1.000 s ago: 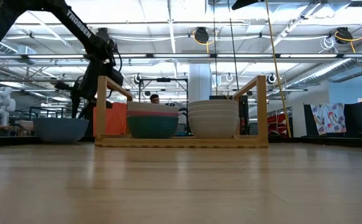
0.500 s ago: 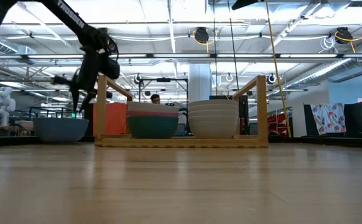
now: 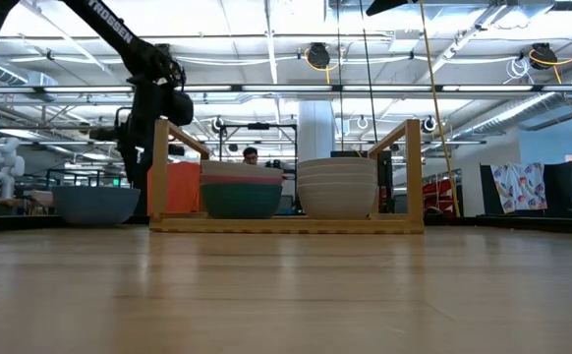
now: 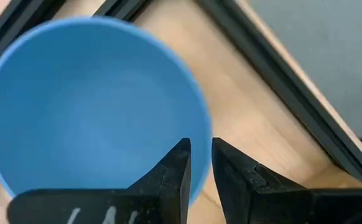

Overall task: Place and stack bowls onto a shelf
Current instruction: Stack the blue bowl on top of the left white bowl on the shelf

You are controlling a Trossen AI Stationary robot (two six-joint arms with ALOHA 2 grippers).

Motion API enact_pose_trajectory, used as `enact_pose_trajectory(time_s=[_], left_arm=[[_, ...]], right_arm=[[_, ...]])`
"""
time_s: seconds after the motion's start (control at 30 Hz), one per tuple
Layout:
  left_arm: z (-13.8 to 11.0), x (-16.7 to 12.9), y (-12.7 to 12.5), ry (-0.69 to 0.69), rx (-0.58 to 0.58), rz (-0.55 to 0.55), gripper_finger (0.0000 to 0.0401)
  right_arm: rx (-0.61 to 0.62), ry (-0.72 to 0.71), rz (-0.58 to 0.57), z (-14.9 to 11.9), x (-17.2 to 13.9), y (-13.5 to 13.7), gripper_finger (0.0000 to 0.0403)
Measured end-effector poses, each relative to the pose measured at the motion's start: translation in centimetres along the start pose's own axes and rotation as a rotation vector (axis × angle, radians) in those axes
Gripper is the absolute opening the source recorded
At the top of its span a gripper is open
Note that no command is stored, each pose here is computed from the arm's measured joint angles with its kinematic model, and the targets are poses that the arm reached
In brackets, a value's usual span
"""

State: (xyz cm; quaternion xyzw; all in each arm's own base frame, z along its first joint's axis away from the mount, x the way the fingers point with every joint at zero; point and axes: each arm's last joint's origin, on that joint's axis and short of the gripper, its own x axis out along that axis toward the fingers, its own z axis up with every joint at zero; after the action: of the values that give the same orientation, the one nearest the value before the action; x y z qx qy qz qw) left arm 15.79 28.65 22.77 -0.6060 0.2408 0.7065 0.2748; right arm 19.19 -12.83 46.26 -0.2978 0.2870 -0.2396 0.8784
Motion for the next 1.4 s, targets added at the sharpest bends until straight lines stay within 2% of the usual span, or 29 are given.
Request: enact_pose_trajectory(time_s=[0.37, 0.6, 0.8, 1.4], left_arm=[[-1.0, 2.3, 1.2, 0.042, -0.009, 0.079, 0.0072], [-0.6, 1.8, 0.4, 0.027, 0.067, 0.004, 0.0072], [-0.4, 1.2, 0.0, 0.01, 0.157, -0.02, 0.0072], [-0.5, 1.1, -0.6, 0.013, 0.224, -0.091, 0.0072]], right_arm=[[-0.002, -0.004, -0.004, 0.0, 0.0, 0.0, 0.0], [-0.026, -0.032, -0.03, 0.3, 0.0, -0.3, 0.0], [-0.02, -0.041, -0.038, 0.4, 0.0, -0.4, 0.0], [-0.019, -0.042, -0.037, 0.4, 0.0, -0.4, 0.0]])
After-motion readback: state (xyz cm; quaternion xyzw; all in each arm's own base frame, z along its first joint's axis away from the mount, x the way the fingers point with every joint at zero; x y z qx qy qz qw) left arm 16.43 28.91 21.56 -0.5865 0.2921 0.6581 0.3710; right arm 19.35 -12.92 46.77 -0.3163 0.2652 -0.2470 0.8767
